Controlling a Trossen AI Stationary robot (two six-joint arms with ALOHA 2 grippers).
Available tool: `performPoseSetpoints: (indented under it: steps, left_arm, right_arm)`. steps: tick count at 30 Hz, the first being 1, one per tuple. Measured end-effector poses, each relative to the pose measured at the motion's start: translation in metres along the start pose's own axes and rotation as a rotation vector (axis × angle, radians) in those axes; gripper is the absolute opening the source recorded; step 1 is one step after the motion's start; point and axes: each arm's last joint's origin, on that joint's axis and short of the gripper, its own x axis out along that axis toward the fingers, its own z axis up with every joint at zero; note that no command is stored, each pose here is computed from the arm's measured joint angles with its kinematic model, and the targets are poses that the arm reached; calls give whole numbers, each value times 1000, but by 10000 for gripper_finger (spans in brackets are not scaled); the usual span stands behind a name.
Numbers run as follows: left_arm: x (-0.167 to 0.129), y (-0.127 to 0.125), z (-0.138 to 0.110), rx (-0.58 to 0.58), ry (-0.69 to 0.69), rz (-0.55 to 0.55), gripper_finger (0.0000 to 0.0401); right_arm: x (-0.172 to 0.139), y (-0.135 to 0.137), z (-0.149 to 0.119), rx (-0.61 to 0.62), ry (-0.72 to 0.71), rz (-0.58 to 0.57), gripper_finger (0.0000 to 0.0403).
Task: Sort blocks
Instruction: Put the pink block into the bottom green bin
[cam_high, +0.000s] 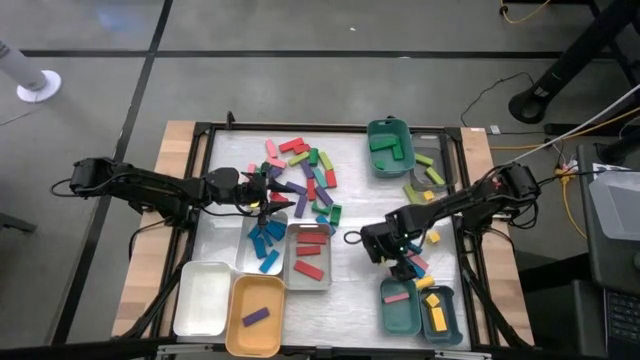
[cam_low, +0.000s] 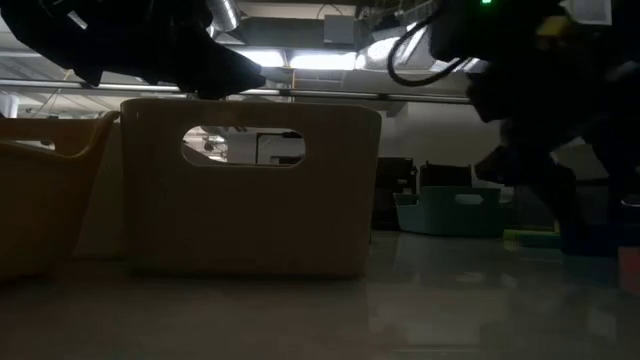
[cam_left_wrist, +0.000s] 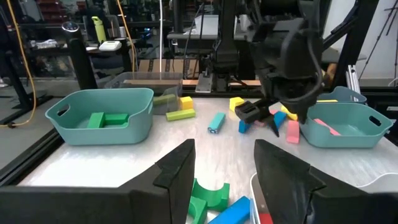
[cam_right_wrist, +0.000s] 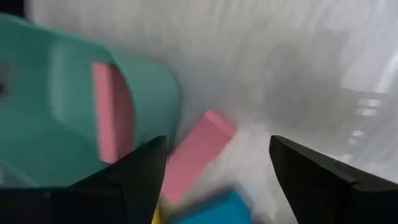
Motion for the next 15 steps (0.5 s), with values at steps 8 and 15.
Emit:
performPoseSetpoints:
  steps: [8,15]
  left_arm:
    - [0,0,0,-1,0,0,155]
    - [0,0,0,-3,0,1,155]
  right_arm:
    - [11,4,-6,-27,18,-67,286]
    - [9,-1,-6,-22,10,-210,286]
